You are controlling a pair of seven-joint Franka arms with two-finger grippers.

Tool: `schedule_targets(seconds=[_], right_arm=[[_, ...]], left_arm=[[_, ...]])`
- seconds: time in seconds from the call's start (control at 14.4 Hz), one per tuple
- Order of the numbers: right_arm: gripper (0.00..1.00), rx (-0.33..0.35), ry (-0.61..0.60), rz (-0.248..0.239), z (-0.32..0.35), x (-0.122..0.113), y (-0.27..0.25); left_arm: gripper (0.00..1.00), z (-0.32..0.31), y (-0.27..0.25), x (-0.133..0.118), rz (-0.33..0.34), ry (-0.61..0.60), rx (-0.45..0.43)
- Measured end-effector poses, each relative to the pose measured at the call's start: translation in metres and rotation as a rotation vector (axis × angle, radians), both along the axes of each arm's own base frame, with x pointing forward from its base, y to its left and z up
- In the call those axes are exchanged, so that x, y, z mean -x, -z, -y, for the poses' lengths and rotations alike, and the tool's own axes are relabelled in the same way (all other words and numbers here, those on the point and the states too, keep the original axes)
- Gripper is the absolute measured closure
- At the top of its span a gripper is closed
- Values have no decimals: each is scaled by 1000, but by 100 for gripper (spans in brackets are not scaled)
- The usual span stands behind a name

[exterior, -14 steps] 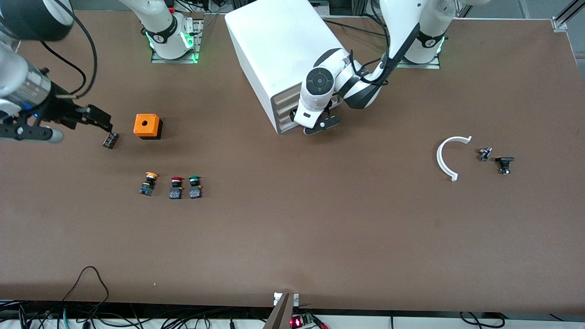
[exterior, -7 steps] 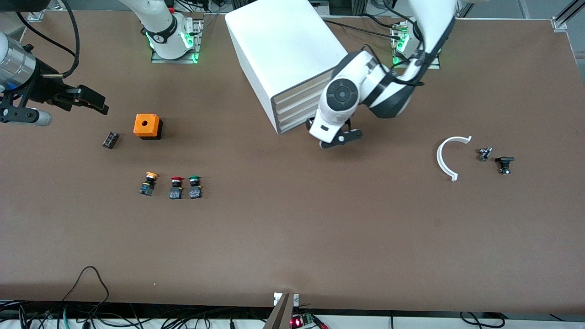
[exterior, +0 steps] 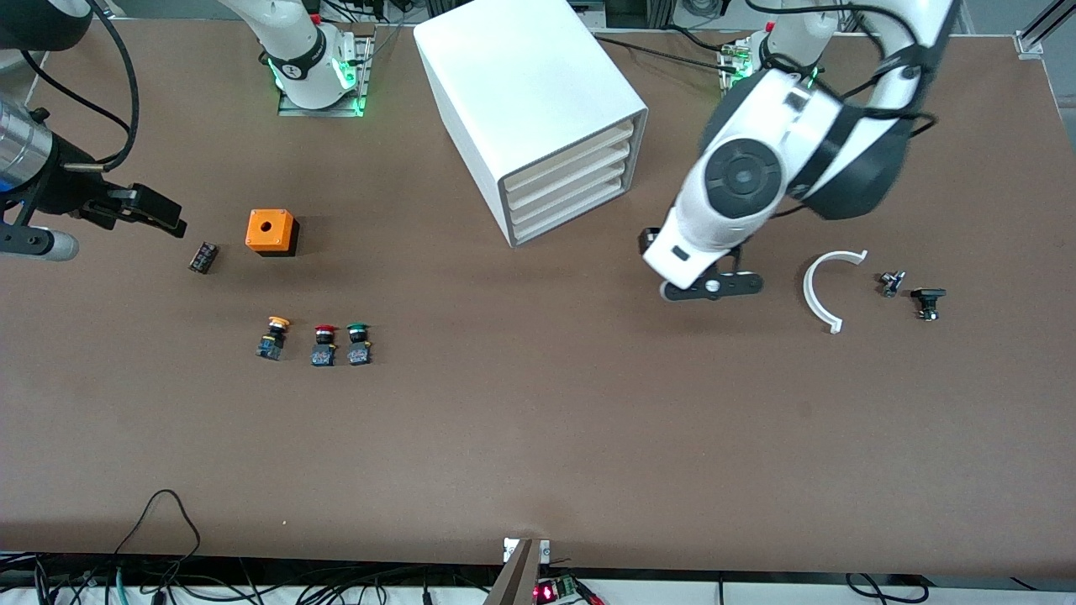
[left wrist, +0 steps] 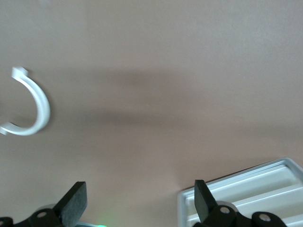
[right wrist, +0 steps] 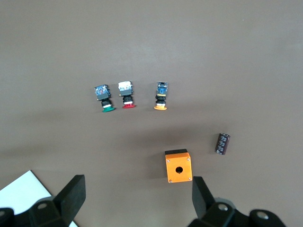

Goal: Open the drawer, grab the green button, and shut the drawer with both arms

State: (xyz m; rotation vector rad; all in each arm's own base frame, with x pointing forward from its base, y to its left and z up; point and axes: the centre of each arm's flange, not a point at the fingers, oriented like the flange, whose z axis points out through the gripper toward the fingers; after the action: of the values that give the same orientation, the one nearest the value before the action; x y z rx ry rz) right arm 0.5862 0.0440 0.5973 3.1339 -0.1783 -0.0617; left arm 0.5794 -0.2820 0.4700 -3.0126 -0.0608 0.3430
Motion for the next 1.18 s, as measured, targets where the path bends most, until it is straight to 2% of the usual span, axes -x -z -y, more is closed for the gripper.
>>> schedule_targets(seconds=[0.21,0.49,0.7,0.91,1.04,1.18], right_arm=[[0,1,-7,7,-2,0,-3],[0,0,-36,16,-2,0,-7],[0,-2,-35,21,-1,1,-11],[0,-11,-37,31,1,2,-16],[0,-13,-46,41,0,4,-22],[0,-14,-54,46,-3,5,-24]], left_arm=[[0,-43,-45,-12,53,96,38],[0,-143,-89,-18,102,207,83],[0,-203,-101,-4,166,316,94],[0,-234,-112,17,256,315,83],[0,-238,-118,33,262,313,78],[0,-239,-117,43,214,309,80]])
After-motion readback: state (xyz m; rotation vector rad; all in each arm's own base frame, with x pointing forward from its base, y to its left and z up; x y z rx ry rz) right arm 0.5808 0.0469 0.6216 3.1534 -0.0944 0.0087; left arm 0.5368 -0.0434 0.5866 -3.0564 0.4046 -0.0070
